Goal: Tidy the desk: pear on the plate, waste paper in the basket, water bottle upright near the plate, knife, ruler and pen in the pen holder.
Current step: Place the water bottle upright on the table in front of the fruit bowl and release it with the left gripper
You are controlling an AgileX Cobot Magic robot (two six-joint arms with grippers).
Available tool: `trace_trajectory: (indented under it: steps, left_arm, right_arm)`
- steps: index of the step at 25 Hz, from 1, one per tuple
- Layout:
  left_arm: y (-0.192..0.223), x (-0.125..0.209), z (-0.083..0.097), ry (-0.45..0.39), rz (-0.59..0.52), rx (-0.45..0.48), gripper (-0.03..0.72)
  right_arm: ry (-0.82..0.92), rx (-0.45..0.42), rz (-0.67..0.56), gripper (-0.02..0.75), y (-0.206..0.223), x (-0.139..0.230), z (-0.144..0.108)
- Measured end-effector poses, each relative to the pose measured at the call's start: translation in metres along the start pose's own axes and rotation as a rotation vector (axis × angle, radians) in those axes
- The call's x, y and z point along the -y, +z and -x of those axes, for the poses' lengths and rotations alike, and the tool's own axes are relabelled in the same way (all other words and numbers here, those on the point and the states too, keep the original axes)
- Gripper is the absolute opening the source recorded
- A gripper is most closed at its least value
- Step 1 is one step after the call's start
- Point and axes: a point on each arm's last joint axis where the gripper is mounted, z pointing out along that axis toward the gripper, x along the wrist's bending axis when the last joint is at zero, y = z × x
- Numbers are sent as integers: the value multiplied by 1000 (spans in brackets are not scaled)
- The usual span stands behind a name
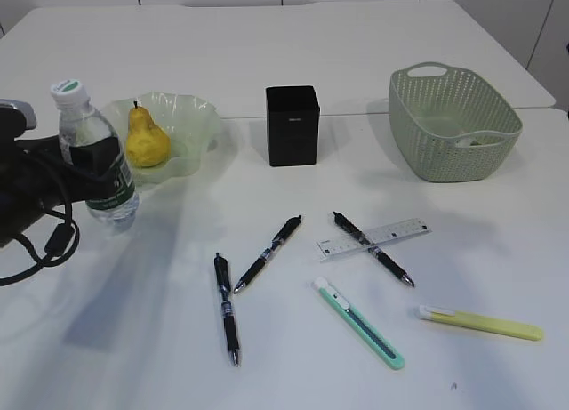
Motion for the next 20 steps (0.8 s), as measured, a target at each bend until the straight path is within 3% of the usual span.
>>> trace_trajectory:
  steps: [12, 20]
  left_arm:
    - [19, 29, -2, -3, -69, -7, 361]
    - [23, 33, -4, -10, -48, -21, 361]
  right_arm:
    - [-7, 0, 0, 372, 0, 0, 0]
    - [-8, 4, 0, 372, 0, 0, 0]
